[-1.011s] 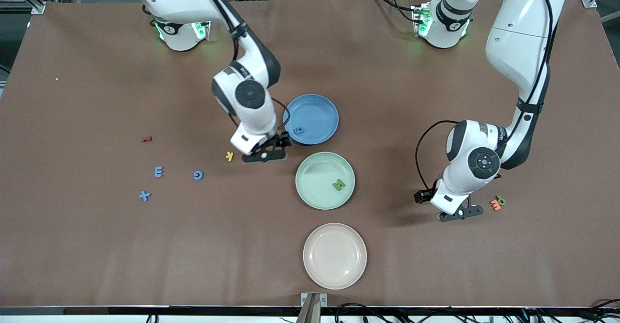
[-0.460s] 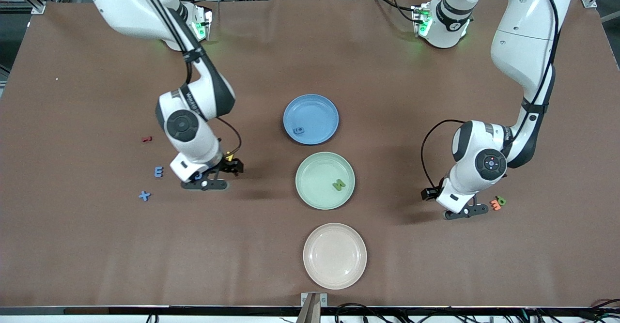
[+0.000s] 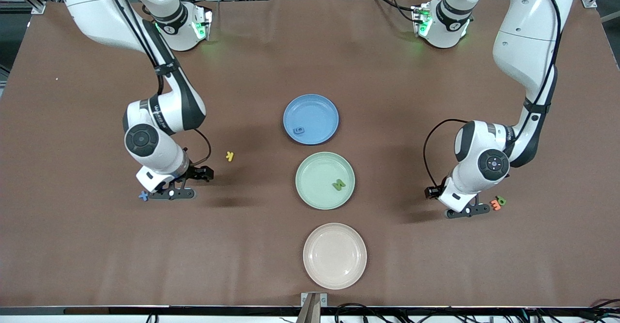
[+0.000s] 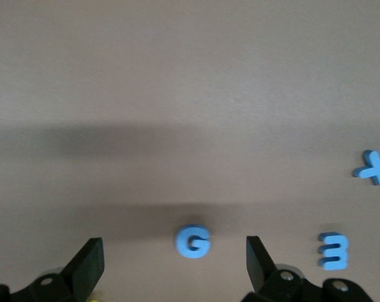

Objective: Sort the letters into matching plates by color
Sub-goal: 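Grasp the blue G with the right gripper while the left gripper grasps B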

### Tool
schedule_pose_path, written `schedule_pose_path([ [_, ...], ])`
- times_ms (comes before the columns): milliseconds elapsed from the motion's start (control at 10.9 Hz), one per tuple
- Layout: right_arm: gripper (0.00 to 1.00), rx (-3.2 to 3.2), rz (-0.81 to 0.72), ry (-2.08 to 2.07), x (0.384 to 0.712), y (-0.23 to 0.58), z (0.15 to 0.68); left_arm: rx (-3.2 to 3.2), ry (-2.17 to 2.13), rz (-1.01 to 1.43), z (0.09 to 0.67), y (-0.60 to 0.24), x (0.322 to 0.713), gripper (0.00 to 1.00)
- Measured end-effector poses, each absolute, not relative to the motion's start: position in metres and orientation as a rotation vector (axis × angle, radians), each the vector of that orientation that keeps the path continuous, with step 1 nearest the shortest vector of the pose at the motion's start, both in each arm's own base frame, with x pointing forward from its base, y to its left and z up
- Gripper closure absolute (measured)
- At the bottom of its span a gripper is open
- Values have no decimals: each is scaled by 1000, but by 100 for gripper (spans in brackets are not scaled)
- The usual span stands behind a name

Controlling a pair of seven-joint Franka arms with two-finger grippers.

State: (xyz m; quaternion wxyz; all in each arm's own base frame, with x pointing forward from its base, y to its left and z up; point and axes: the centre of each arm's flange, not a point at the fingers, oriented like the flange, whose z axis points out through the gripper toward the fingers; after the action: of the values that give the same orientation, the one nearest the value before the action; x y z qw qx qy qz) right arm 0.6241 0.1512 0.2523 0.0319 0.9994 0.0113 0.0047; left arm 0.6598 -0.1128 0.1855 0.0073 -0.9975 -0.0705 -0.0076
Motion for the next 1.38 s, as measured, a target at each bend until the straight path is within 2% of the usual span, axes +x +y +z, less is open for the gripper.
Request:
schedule_pose_path([
  [368, 0, 3092, 69, 33, 613, 116, 224, -3119, -219, -21, 185, -113, 659, 41],
  [919, 0, 3106, 107, 46, 596, 116, 201, -3117, -219, -5, 179, -112, 657, 49],
  [1011, 0, 3108, 104, 48, 591, 116, 195, -3118, -218, -6, 179, -113, 657, 55],
  [1103, 0, 3108, 97, 49, 588, 115, 190, -3119, -216, -10, 180, -114, 658, 70],
  [1195, 0, 3108, 90, 52, 585, 116, 188, -3119, -216, -11, 180, -114, 658, 74],
  [1379, 0, 3112, 83, 61, 583, 120, 184, -3119, -217, -11, 180, -114, 658, 74],
])
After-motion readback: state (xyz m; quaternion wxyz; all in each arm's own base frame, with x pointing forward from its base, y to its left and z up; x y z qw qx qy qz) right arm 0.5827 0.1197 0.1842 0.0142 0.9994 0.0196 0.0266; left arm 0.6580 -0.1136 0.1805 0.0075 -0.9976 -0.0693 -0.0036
